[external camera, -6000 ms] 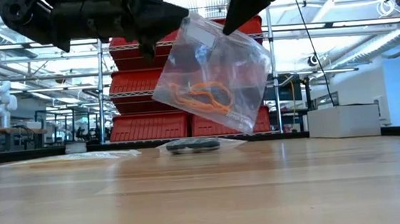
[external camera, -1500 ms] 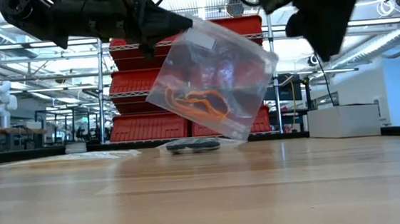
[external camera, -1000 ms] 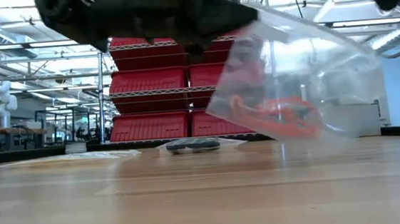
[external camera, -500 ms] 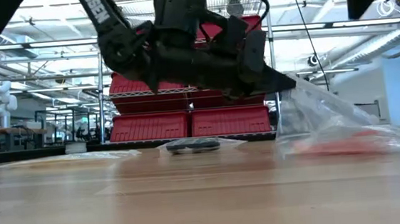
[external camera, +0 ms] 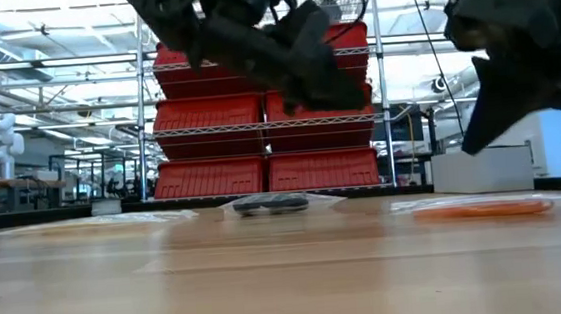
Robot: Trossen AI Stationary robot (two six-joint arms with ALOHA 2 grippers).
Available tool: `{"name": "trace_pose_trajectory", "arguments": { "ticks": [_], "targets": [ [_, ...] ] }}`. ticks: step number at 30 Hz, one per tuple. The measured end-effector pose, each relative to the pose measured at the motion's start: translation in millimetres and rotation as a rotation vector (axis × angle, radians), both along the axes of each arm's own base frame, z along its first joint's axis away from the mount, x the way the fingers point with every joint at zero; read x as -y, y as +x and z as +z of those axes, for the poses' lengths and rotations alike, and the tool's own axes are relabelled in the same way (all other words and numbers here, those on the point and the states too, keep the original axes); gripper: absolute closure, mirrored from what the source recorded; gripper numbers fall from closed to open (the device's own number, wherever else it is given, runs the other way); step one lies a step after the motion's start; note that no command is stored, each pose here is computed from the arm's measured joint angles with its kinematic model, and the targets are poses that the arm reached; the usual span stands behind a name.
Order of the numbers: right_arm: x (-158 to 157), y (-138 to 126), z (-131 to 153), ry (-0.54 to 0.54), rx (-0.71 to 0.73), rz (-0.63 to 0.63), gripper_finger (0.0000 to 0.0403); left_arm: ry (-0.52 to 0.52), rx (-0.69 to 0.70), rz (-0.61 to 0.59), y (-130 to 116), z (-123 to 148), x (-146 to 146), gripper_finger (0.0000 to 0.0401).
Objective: Sort rubber bands
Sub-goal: Move the zip bag to the right of the other zip bag
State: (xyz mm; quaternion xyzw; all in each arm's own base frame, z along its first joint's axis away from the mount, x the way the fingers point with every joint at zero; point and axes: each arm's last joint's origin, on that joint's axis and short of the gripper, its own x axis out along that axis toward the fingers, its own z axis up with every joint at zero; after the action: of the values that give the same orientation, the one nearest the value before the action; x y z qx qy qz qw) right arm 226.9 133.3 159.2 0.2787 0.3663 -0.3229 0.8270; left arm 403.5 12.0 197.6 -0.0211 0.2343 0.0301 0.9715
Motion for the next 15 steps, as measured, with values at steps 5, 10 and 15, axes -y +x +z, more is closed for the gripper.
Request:
{"name": "trace_pose_trajectory", "arguments": {
  "ticks": [5, 10, 15],
  "targets": [
    [2, -2, -12, -0.009, -0.064, -0.068, 0.0403, 0.053, -0.19, 0.13, -25, -24, -2, 0.0297],
    [7, -5, -29, 0.002, -0.172, -0.149, 0.0403, -0.005, -0.23, 0.187, -47, -60, -4, 0.0359],
    [11, -2, -38, -0.007, -0.228, -0.16, 0.0403, -0.034, -0.208, 0.209, -55, -70, -7, 0.0395]
  ]
}}
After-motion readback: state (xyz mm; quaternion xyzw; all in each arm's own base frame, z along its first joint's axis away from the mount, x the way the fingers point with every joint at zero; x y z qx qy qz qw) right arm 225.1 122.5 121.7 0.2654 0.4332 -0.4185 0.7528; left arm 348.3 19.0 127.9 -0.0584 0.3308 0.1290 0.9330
